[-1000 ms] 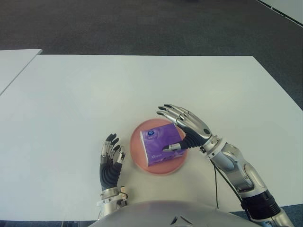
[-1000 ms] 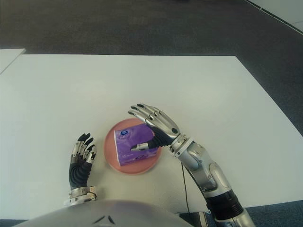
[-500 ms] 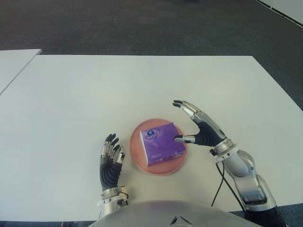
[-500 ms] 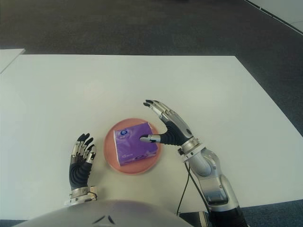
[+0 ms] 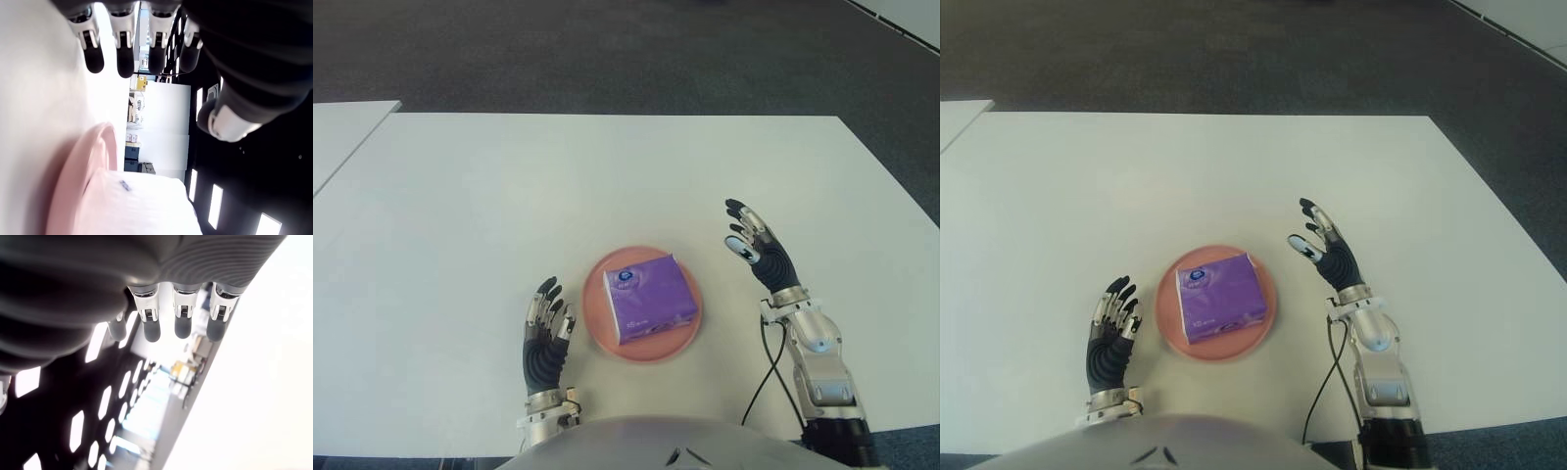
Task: Put the tissue paper into the plate.
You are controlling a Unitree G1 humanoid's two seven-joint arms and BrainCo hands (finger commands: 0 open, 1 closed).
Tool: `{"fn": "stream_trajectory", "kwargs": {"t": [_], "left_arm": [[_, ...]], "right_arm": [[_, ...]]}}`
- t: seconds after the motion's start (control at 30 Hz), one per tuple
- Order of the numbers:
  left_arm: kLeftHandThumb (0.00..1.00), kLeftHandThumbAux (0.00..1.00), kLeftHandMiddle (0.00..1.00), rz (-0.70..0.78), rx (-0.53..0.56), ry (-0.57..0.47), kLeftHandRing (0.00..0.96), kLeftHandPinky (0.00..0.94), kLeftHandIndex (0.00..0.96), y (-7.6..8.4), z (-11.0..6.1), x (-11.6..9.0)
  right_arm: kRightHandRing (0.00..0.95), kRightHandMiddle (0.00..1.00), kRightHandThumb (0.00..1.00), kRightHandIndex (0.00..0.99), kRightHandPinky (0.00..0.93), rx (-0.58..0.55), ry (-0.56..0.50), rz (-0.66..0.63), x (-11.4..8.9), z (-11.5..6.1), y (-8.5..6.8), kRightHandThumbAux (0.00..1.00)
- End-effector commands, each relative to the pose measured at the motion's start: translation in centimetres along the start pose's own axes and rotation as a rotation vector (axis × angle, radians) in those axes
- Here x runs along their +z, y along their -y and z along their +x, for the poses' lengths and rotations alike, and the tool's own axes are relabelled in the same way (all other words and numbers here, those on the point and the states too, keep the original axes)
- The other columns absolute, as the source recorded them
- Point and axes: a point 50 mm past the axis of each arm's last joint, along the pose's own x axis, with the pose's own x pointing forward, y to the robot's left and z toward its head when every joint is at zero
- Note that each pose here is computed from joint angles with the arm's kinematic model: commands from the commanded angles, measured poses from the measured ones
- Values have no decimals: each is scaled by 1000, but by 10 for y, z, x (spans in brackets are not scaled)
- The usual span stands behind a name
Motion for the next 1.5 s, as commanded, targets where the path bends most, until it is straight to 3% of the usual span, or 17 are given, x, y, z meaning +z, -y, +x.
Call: {"fn": "stream_trajectory", "kwargs": {"t": [0.03, 0.27, 0.37, 0.53, 0.73, 1.0, 1.5], "left_arm": [[231, 617, 144, -15, 29, -85, 149, 175, 164, 6, -5, -10], [232, 620, 141, 21, 12, -95, 144, 170, 160, 2, -5, -7], [233, 616, 143, 28, 9, -95, 146, 168, 158, 1, -4, -6], [232, 611, 144, 32, 4, -96, 149, 170, 157, -3, -4, -4], [226, 610, 140, 26, -3, -104, 147, 168, 150, -6, -4, -5], [224, 615, 142, 33, 0, -122, 148, 170, 151, -8, -4, -8], [219, 630, 139, 4, -4, -129, 137, 165, 153, -7, -3, -16]], "right_arm": [[53, 72, 72, 65, 75, -66, -119, 146, -25, -27, -3, 398], [131, 151, 151, 113, 174, -177, -153, 317, -49, -47, -7, 440], [163, 180, 180, 135, 215, -202, -146, 368, -57, -51, -1, 455], [213, 226, 229, 168, 269, -219, -130, 412, -66, -60, 9, 486], [260, 267, 268, 191, 298, -183, -114, 409, -69, -62, 3, 496], [263, 265, 255, 173, 272, -172, -123, 341, -68, -58, -25, 485], [211, 231, 224, 147, 182, -171, -182, 291, -82, -61, -43, 451]]}}
